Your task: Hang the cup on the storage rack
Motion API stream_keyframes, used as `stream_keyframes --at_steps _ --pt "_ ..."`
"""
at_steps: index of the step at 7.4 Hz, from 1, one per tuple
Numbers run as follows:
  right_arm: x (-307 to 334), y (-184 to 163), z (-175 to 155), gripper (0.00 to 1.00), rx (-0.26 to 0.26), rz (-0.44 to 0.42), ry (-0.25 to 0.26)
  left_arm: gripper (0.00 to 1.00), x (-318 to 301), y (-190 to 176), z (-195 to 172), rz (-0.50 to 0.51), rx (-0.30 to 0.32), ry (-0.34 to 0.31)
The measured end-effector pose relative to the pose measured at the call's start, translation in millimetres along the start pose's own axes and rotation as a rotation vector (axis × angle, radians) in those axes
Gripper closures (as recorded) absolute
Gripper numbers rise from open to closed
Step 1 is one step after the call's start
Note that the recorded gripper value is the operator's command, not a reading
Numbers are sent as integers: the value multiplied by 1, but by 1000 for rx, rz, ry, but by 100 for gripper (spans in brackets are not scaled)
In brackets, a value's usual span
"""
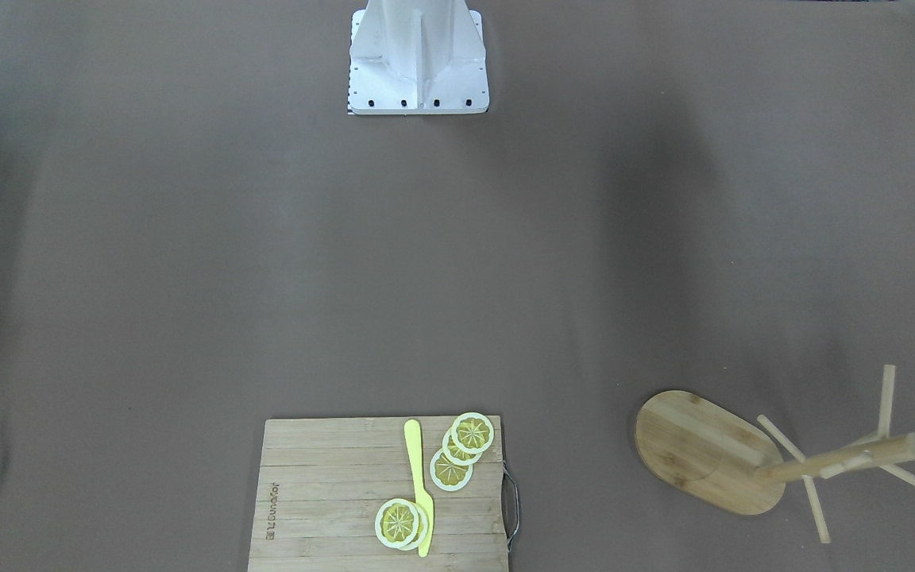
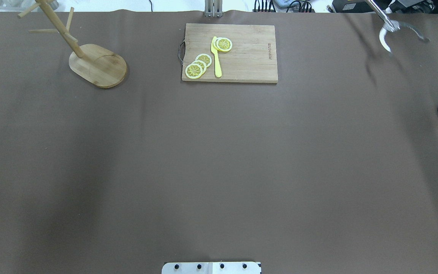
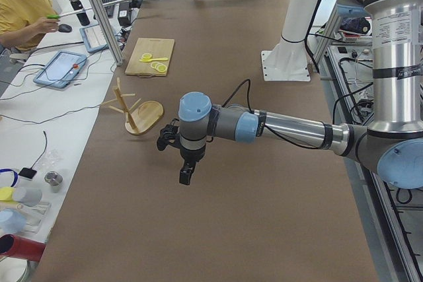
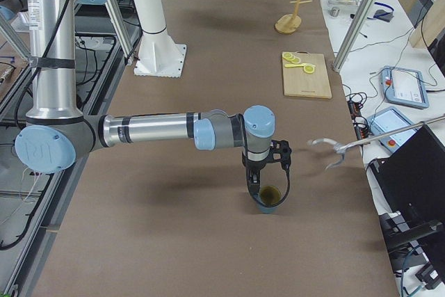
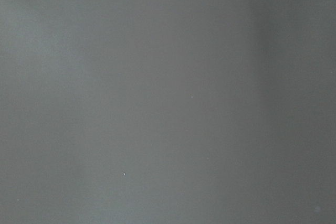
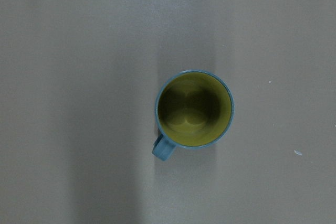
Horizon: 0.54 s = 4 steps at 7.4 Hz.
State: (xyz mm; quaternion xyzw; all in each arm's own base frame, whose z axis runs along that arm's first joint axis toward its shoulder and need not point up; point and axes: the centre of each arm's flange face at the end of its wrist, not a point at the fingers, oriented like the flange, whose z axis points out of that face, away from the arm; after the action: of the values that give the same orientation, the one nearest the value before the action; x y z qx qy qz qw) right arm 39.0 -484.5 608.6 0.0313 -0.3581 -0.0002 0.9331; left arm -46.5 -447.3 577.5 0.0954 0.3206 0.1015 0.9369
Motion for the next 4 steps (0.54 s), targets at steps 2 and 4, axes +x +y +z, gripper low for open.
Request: stream_keyframes --at_steps 2,4 --pt "1 3 0 0 0 3 -3 2 3 -1 -3 11 10 0" --pt "1 4 1 0 -2 6 -5 2 2 1 -2 8 10 -5"
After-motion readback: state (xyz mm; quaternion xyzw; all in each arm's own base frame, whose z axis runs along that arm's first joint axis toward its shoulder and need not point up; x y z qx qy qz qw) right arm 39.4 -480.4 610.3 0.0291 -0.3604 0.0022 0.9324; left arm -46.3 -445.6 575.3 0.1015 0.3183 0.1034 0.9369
